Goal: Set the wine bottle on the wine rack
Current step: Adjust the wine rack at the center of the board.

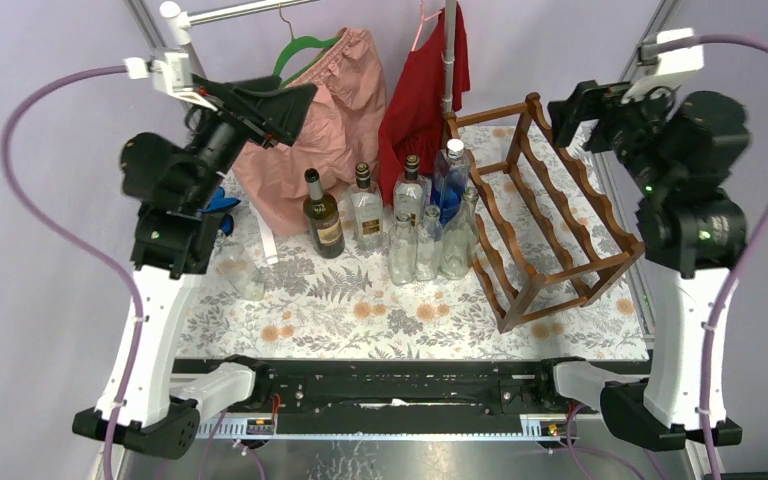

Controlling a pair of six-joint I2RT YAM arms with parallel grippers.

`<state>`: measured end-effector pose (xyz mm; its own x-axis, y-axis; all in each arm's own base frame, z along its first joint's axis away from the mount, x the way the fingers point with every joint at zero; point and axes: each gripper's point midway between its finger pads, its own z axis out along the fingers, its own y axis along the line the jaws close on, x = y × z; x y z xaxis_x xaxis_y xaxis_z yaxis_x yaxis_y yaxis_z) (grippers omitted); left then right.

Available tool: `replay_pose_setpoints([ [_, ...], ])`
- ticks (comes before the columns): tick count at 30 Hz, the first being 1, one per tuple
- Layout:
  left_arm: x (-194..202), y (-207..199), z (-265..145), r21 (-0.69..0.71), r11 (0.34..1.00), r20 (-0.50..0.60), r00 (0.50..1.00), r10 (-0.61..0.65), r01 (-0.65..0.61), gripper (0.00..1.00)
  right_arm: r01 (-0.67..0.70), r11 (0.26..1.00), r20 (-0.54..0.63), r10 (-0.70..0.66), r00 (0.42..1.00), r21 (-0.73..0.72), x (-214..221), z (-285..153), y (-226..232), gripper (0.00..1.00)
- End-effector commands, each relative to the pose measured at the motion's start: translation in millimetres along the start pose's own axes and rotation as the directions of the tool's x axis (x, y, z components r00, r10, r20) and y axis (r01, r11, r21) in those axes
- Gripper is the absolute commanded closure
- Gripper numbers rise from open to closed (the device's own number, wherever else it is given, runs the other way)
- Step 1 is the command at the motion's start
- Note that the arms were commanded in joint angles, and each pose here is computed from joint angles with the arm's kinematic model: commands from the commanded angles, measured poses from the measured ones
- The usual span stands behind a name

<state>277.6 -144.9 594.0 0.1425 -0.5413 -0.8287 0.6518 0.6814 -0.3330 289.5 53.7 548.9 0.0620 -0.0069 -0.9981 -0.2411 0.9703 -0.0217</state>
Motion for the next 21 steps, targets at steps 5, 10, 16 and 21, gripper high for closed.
replay_pose_setpoints([
  [5,73,66,-2,-0.155,0.969,-0.138,0.966,-0.216,0.195,0.01,-0.125,0.977,-0.178,0.156,0.972,0.174,93,28,-34,0.0],
  [10,99,88,-11,-0.233,0.942,-0.191,0.939,-0.286,0.24,0.01,-0.148,0.977,-0.208,0.178,0.962,0.153,122,33,-32,0.0],
  [16,106,84,-17,-0.234,0.941,-0.247,0.921,-0.302,0.246,0.01,-0.08,0.985,-0.198,0.048,0.979,-0.156,133,31,12,0.0],
  [21,138,44,0,-0.19,0.976,-0.38,0.909,-0.169,0.102,0.01,-0.052,0.947,-0.236,-0.026,0.971,-0.317,137,23,34,0.0],
])
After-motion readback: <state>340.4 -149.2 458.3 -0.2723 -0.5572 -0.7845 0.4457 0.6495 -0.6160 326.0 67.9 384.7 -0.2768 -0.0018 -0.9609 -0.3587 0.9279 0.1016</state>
